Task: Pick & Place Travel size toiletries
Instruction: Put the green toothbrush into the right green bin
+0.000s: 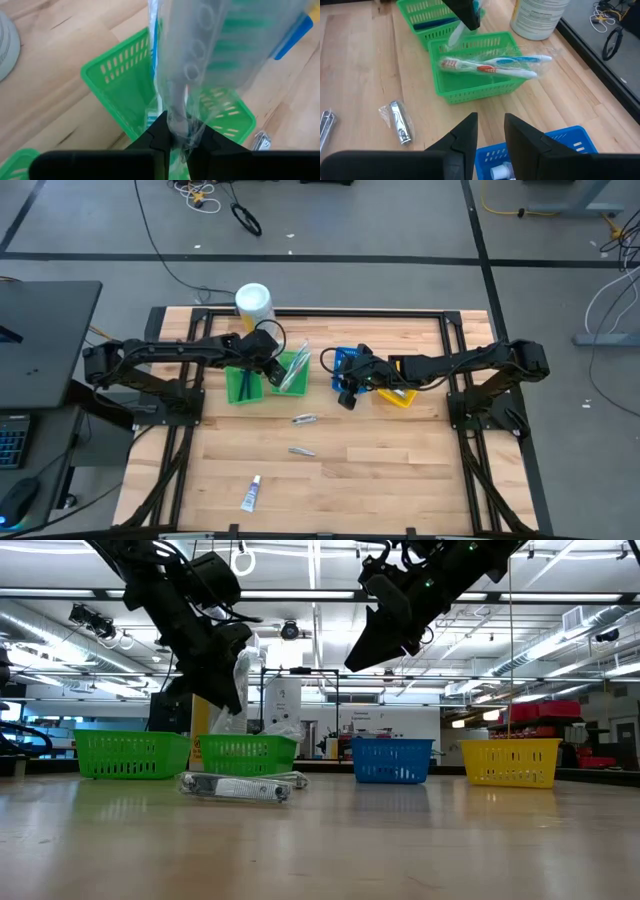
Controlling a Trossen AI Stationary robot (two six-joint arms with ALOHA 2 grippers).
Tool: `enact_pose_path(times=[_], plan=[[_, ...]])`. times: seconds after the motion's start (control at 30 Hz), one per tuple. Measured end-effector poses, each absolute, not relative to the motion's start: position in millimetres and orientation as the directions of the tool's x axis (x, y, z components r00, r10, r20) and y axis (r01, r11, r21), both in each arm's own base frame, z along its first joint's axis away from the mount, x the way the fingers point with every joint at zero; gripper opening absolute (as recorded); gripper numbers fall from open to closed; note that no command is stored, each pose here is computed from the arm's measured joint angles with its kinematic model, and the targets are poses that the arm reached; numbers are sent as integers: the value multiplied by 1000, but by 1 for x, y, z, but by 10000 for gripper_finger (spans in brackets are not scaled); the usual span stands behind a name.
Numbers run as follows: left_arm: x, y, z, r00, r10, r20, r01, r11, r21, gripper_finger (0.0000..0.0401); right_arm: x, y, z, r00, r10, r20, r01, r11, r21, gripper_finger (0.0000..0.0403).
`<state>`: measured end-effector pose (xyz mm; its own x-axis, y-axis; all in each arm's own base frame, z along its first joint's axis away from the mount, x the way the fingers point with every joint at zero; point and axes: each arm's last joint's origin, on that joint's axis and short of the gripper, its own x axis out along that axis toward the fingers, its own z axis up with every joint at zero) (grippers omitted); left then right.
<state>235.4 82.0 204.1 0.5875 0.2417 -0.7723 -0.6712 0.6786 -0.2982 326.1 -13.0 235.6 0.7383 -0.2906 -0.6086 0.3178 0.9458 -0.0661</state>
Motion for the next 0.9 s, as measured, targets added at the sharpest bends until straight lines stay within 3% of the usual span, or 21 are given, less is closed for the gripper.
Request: enact_pose_path(times=[0.17, 0.4, 0.63, 0.9], plan=[[238, 81, 201, 584, 242, -775, -672, 680, -294, 31, 326, -13, 236, 741, -291, -605, 318, 946, -65, 106], [253, 76, 181, 559, 181, -809, -648, 705, -290, 49, 327, -13, 236, 743, -291, -603, 319, 946, -64, 106], [254, 81, 178, 541, 212, -814, -666, 699, -261, 47, 327, -13, 236, 743, -291, -603, 319, 946, -65, 106], [253, 82, 178, 529, 245, -812, -645, 738, -197, 95, 327, -13, 236, 743, -291, -603, 319, 946, -65, 106]])
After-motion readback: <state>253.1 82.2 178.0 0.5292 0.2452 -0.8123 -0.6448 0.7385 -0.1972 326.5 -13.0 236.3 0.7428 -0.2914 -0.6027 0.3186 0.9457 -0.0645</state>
